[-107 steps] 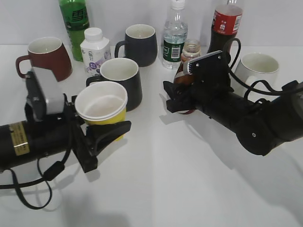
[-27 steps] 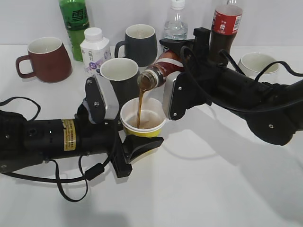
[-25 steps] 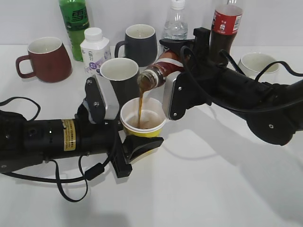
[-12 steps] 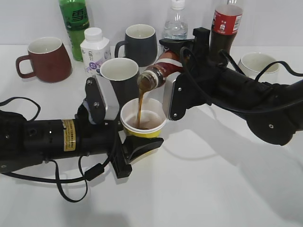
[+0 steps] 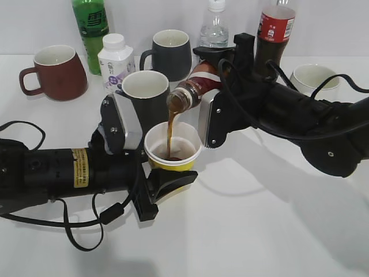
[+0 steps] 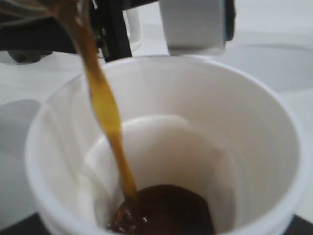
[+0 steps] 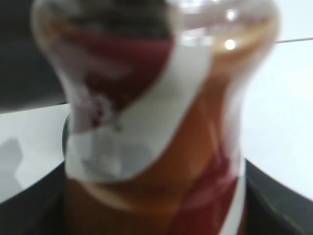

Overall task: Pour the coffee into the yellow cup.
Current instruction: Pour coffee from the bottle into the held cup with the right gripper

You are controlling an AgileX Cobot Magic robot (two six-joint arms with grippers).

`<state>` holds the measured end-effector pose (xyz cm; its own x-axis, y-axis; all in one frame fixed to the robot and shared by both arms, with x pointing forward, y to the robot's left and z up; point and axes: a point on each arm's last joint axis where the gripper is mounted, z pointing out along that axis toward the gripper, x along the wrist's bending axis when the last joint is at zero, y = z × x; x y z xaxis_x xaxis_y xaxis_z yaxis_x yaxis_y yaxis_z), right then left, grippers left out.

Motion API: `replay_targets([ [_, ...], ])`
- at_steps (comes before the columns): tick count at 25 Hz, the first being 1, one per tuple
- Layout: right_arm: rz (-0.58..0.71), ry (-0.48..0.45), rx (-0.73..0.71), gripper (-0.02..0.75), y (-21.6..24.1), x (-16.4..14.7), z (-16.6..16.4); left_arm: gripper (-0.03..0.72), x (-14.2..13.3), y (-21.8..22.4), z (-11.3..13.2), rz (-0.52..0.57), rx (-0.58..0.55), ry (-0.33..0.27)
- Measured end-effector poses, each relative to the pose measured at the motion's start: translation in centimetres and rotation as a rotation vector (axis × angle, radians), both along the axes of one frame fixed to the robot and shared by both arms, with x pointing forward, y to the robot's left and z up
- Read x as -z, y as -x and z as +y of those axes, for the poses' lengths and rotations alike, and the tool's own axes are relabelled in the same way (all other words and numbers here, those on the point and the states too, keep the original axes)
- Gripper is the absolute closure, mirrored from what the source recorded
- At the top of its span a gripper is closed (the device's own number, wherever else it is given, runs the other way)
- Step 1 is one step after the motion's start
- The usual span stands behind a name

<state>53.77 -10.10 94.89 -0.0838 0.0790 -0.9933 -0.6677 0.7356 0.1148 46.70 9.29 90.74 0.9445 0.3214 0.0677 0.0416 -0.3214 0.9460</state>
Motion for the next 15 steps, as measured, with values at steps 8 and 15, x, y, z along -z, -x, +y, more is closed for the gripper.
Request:
replay_targets([
  [8, -0.014, 0.013, -0.009, 0.235, 0.05, -0.01, 0.06, 0.256, 0.04, 0.0, 0.01, 0.001, 0.0, -0.004],
  [15, -0.022, 0.022, -0.011, 0.235, 0.06, -0.01, 0.07, 0.256, 0.09, 0.07, 0.05, 0.003, 0.0, -0.005],
])
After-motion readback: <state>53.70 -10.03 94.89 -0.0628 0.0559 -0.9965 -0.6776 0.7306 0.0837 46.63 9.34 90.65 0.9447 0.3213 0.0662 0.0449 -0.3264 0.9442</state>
